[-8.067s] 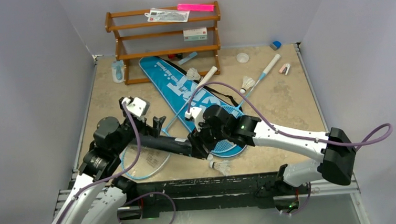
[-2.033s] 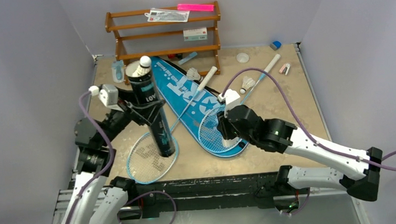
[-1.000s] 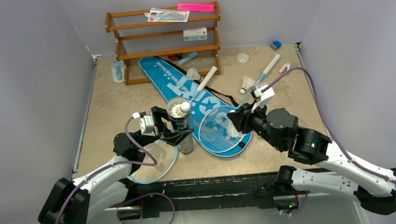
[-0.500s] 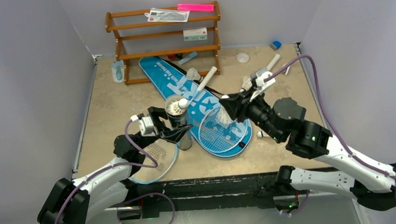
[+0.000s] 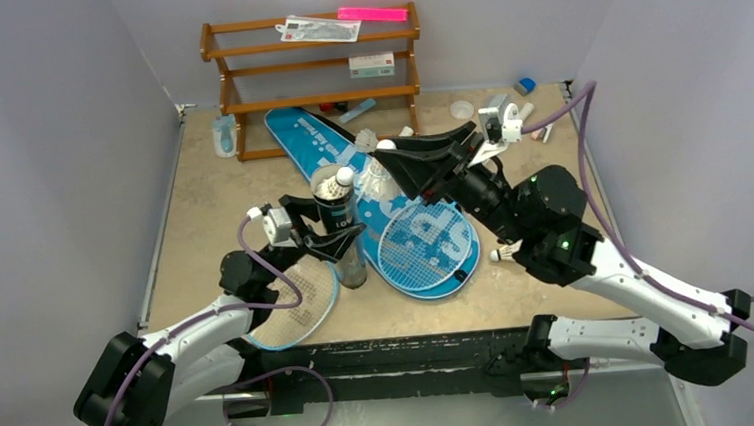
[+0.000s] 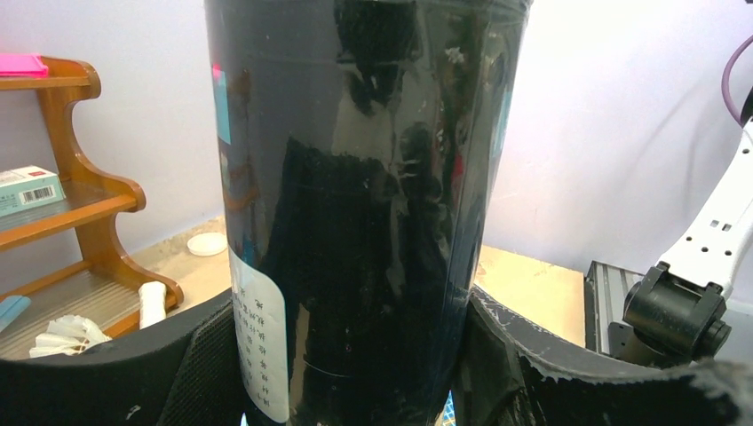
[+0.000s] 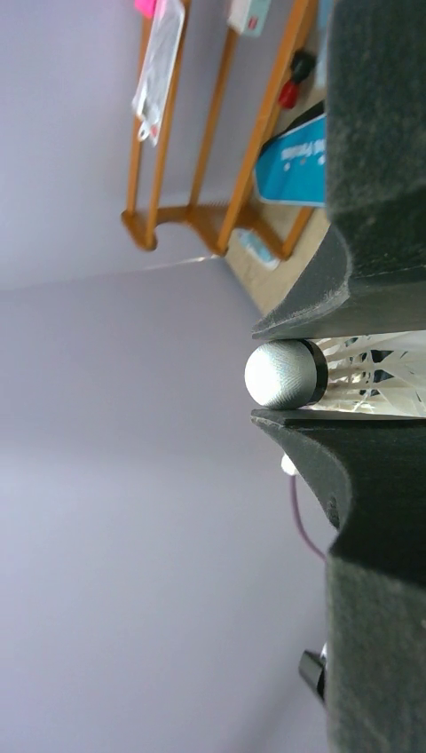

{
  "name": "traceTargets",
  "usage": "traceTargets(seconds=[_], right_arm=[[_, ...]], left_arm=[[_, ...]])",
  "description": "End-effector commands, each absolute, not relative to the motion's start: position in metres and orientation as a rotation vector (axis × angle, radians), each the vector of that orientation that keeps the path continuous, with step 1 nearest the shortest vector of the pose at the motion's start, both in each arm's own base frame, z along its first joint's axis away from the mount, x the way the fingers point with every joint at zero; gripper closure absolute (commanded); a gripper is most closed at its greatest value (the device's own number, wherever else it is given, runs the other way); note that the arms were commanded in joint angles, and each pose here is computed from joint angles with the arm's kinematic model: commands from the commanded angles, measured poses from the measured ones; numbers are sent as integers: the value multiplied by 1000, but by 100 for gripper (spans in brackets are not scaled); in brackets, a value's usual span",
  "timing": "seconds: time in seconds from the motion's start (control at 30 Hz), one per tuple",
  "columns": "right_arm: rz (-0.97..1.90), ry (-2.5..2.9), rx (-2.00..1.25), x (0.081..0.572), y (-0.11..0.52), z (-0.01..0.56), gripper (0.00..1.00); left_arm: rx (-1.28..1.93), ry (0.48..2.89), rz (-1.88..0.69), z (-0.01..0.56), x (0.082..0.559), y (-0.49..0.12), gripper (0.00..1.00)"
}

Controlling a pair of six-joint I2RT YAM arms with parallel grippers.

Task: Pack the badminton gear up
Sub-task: Place the shuttlecock at the shuttle tube.

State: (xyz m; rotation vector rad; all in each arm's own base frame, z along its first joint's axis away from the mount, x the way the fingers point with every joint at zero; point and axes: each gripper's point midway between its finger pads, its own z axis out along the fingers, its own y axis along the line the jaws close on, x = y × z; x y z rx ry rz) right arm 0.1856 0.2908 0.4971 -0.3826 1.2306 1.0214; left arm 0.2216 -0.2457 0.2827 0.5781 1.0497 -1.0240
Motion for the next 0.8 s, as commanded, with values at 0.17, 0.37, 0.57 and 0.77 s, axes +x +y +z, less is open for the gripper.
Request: traceTargets(seconds=[0.17, 0.37, 0.57, 0.77], right_arm=[[1190, 931, -318, 177, 309, 548, 80], [1171, 869, -327, 183, 320, 547, 81], [1098, 854, -323, 190, 317, 540, 81], [1061, 884, -357, 193, 321, 529, 81]], left_arm=[[573, 1163, -1088, 266, 226, -255, 58], [587, 1164, -1095, 266, 224, -256, 58], [594, 1163, -1094, 265, 221, -255, 57], [600, 1168, -1097, 264, 221, -256, 57]])
